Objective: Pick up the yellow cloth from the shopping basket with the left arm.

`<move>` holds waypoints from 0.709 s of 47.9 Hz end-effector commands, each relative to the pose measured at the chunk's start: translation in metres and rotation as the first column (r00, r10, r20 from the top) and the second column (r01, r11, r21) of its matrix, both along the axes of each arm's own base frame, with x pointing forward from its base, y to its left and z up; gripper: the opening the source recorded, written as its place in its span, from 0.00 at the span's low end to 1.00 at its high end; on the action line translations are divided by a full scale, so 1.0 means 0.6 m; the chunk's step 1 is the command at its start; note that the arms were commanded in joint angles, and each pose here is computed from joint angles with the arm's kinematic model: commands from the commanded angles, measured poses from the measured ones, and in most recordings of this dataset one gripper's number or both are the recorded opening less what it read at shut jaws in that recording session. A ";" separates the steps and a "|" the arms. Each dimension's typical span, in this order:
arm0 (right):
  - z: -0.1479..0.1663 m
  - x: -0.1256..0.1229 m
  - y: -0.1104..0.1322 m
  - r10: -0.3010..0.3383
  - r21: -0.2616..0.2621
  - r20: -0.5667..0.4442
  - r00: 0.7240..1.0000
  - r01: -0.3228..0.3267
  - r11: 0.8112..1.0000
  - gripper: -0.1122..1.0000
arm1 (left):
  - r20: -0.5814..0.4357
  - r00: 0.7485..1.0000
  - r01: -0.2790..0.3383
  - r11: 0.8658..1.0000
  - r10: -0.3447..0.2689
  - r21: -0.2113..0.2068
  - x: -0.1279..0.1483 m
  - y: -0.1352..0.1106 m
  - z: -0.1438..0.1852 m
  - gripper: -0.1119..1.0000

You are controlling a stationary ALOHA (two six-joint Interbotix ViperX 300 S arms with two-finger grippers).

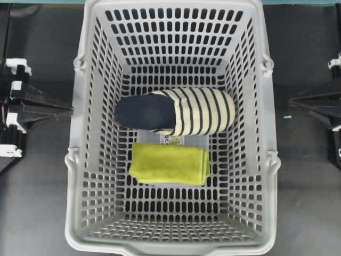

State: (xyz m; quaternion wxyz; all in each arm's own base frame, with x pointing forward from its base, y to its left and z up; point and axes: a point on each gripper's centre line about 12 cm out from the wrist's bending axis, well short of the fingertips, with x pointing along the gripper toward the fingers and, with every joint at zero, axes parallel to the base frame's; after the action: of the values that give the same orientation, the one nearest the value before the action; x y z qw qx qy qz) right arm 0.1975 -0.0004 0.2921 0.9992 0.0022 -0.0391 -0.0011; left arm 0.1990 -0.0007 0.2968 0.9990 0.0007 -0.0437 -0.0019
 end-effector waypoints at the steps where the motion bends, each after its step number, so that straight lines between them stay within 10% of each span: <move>1: 0.011 0.005 -0.002 -0.007 0.011 0.015 1.000 0.007 1.000 0.10 | 0.026 0.999 0.019 1.000 -0.020 0.023 0.008 -0.006 0.045 0.15; 17: -0.005 0.008 -0.004 -0.011 0.026 -0.089 0.996 0.013 1.000 0.10 | -0.305 0.952 0.014 1.000 -0.006 0.026 0.086 -0.007 0.126 0.10; 34: -0.015 0.008 -0.004 -0.009 0.029 -0.175 0.984 0.014 0.999 0.18 | -0.655 0.756 0.061 0.997 -0.019 0.042 0.207 -0.031 0.108 0.11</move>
State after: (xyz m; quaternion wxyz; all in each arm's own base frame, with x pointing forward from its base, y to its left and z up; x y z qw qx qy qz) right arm 0.1991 -0.0023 0.2735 0.9982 0.0148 0.0582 -0.0067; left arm 0.3056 -0.0152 0.3569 0.9571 0.0238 0.2882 -0.0208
